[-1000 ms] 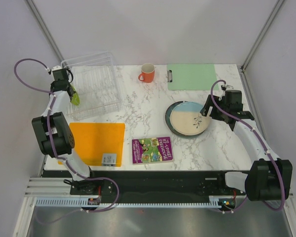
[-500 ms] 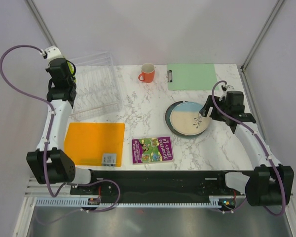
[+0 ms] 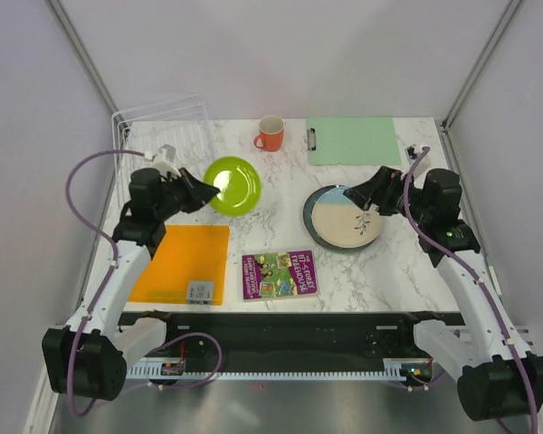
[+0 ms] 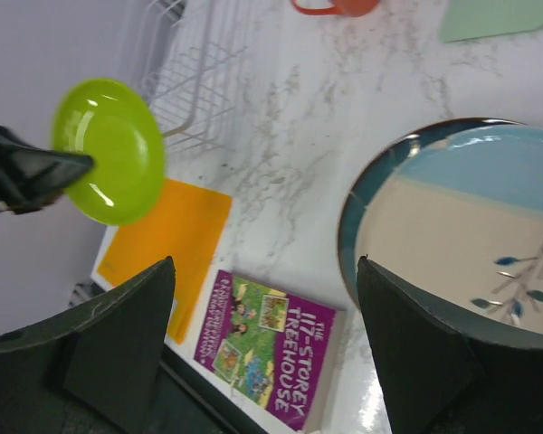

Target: Unload the plates from the dish rack

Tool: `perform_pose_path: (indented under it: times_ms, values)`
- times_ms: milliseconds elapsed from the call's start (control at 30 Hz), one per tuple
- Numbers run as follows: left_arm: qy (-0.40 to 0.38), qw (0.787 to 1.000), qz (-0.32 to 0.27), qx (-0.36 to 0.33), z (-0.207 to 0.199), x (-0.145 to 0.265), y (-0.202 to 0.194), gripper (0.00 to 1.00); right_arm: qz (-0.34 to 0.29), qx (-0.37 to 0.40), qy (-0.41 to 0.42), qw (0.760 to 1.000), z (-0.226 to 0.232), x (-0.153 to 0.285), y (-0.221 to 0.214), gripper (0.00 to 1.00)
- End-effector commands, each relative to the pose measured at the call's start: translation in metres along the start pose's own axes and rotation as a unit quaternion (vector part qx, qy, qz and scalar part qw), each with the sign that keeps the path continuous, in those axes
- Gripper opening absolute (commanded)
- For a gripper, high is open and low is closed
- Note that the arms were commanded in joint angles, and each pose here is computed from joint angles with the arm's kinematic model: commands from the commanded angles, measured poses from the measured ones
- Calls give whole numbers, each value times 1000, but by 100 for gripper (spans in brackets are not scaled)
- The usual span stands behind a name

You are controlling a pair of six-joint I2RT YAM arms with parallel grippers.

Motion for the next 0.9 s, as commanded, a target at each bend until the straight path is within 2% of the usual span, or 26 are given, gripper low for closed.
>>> perform_pose_path:
  times_ms: [0, 167, 667, 767, 833, 867]
  values:
    - [-162, 985, 29, 58, -56, 2, -19, 2, 1, -14, 99, 995, 41, -5, -7, 88]
    - [-208, 975, 52, 66, -78, 3, -38, 2, 33, -21, 124, 992, 56, -24, -30, 88]
    - [-253, 962, 73, 76, -108, 9, -76, 2, 99, -16, 173, 980, 93, -67, -67, 87]
    - [-260, 959, 81, 72, -111, 7, -82, 2, 100, -17, 166, 981, 92, -73, -71, 57]
    - [-264, 959, 82, 68, -111, 6, -82, 3, 95, -13, 157, 983, 89, -75, -71, 16]
    - [-262, 959, 85, 67, -110, 6, -84, 6, 96, -14, 138, 986, 85, -74, -72, 2]
Point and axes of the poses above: each gripper's point midway between its finger pads, its own x axis back along the fingers, its own z axis along the line the jaws close on, y = z × x, the point moved 7 cm from there along x, back along the fingers, and after that the axes turned 5 degrees about -x, right-handed, at the moved point
